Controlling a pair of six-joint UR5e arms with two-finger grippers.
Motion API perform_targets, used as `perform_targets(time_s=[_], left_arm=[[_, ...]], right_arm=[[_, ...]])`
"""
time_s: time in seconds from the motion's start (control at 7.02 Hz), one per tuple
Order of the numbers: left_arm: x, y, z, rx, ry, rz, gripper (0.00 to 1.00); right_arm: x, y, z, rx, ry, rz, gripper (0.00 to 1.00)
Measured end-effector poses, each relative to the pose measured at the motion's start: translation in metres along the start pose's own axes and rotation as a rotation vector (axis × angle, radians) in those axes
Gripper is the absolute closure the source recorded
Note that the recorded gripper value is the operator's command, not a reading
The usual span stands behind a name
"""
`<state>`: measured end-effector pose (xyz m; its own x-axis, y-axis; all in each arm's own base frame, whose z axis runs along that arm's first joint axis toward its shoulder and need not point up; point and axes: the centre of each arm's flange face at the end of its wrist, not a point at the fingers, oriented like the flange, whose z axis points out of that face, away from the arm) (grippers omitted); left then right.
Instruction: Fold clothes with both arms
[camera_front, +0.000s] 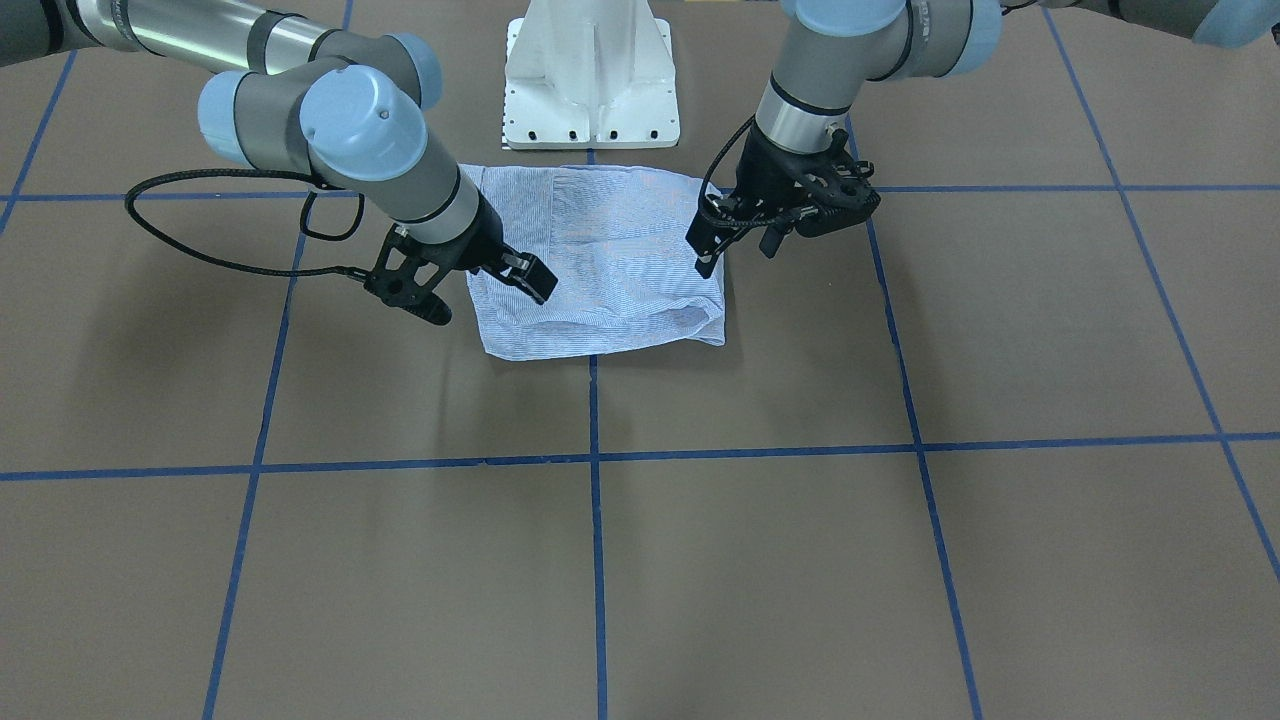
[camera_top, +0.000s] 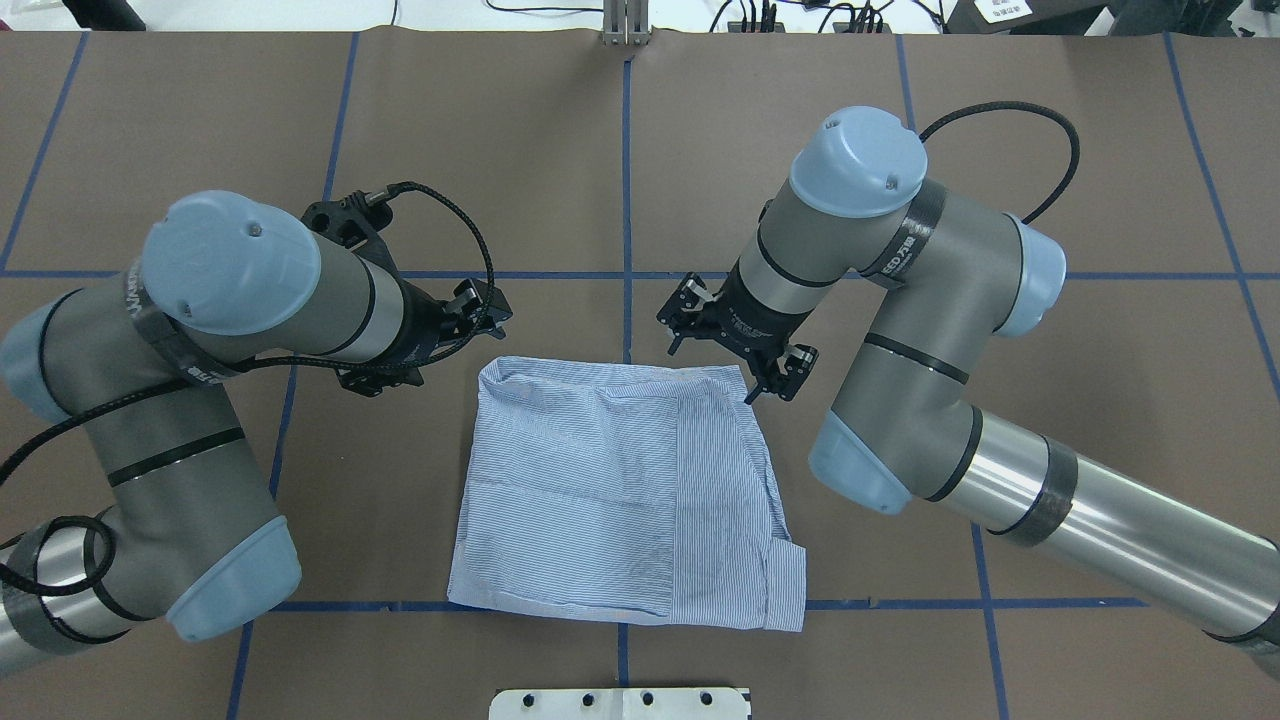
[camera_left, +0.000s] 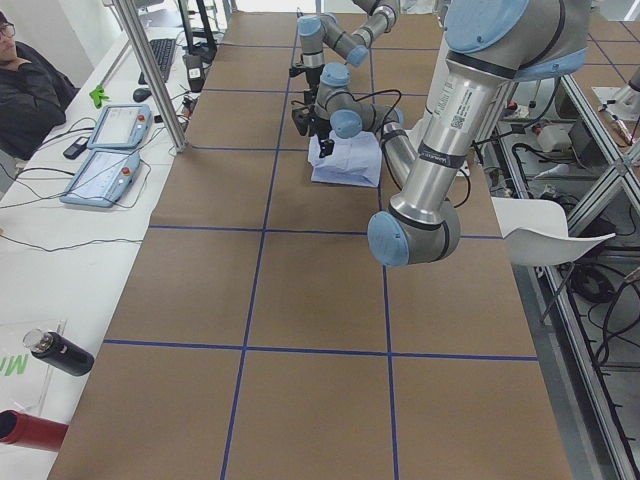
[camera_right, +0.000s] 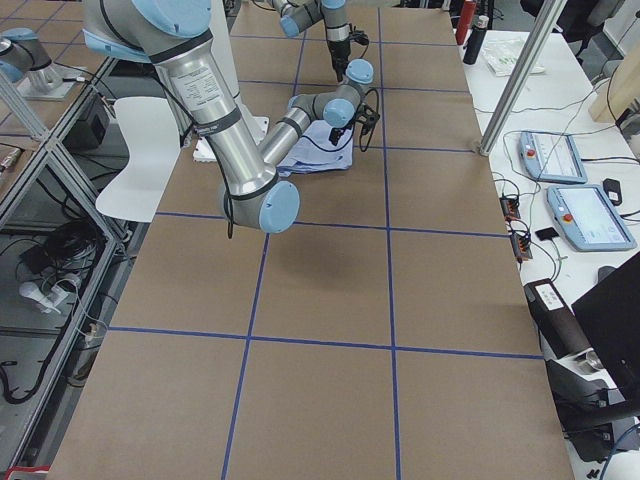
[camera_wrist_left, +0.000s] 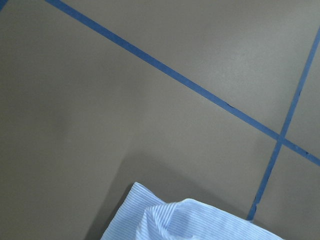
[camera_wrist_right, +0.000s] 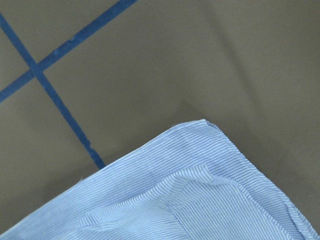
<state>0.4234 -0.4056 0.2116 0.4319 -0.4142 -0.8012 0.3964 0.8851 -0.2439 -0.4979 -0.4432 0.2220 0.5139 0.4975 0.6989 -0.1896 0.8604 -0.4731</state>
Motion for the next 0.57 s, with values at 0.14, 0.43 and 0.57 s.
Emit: perform_targets(time_s=[0.14,0.43,0.57], left_arm=[[-0.001,0.002,-0.007,-0.001,-0.008,0.009,0.01],[-0.001,0.004,-0.010,-0.002,-0.011,0.014,0.01],[-0.001,0.004,-0.011,-0.002,-0.010,0.015,0.01]], right_arm=[[-0.001,0.016,0.017,0.029,0.013,-0.074,0.00],[0.003,0.017,0.047,0.079,0.060,-0.185,0.00],[0.006,0.008,0.058,0.101,0.084,-0.221,0.00]])
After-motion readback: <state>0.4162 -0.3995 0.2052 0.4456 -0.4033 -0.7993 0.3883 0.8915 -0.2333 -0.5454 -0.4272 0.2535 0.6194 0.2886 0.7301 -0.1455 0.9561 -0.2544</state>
